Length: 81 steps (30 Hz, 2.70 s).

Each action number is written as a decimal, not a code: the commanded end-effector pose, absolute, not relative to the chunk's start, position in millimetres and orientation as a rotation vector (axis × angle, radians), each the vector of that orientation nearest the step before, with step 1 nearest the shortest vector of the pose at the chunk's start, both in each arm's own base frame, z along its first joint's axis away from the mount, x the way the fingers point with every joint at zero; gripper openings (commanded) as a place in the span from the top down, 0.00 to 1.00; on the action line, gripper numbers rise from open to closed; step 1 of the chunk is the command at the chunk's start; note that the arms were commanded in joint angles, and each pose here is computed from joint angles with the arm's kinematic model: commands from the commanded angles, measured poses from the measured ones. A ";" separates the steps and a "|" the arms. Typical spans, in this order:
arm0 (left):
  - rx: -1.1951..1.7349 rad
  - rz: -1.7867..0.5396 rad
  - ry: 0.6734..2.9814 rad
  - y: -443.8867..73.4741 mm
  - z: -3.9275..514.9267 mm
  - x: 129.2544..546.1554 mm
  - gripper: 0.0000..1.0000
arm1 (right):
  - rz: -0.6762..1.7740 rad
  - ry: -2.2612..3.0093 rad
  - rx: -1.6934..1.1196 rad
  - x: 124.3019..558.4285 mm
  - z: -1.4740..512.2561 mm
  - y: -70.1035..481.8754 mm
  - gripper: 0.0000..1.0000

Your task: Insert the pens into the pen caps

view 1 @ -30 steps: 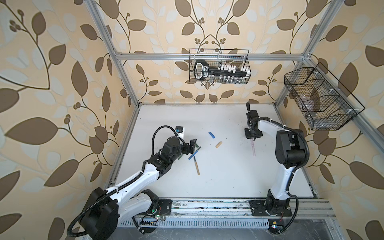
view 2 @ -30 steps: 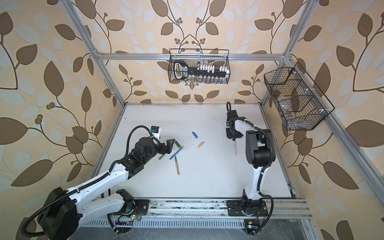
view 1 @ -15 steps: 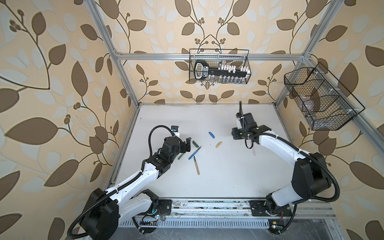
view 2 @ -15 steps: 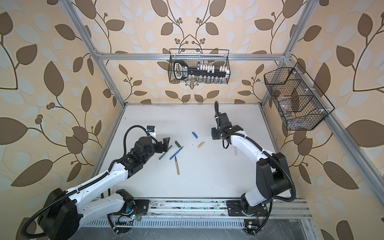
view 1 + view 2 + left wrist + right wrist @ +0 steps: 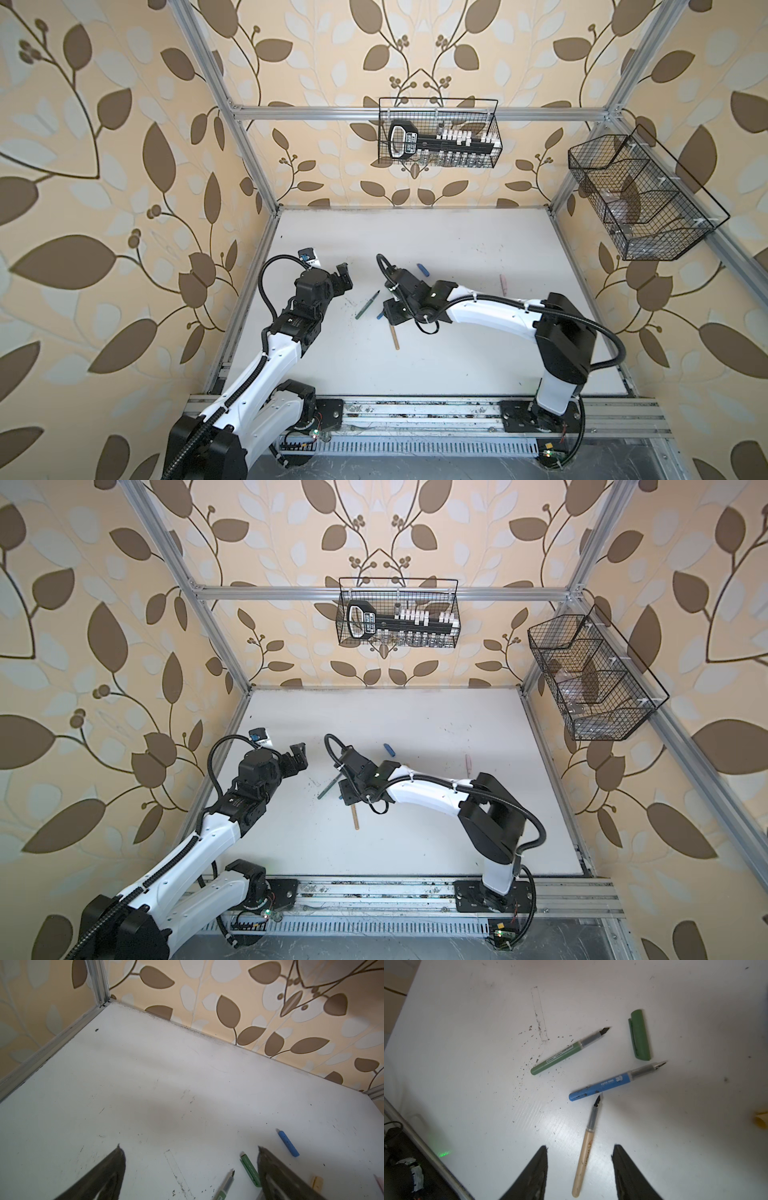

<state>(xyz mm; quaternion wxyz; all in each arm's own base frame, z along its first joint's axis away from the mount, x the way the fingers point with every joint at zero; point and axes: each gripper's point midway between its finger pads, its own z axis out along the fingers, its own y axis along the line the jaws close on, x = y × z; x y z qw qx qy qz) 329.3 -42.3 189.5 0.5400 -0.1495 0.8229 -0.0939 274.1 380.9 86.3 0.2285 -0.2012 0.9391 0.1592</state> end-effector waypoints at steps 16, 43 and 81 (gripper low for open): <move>-0.345 -0.299 1.889 -47.6 196.7 323.4 0.01 | 0.240 2.746 -0.625 264.0 33.7 385.7 0.58; -0.307 -0.371 1.887 -59.2 200.0 323.5 0.01 | 0.167 2.812 -0.601 266.0 8.2 361.2 0.72; -0.255 -0.445 1.927 -76.2 191.5 331.4 0.01 | 0.150 2.871 -0.604 278.0 22.2 341.2 0.59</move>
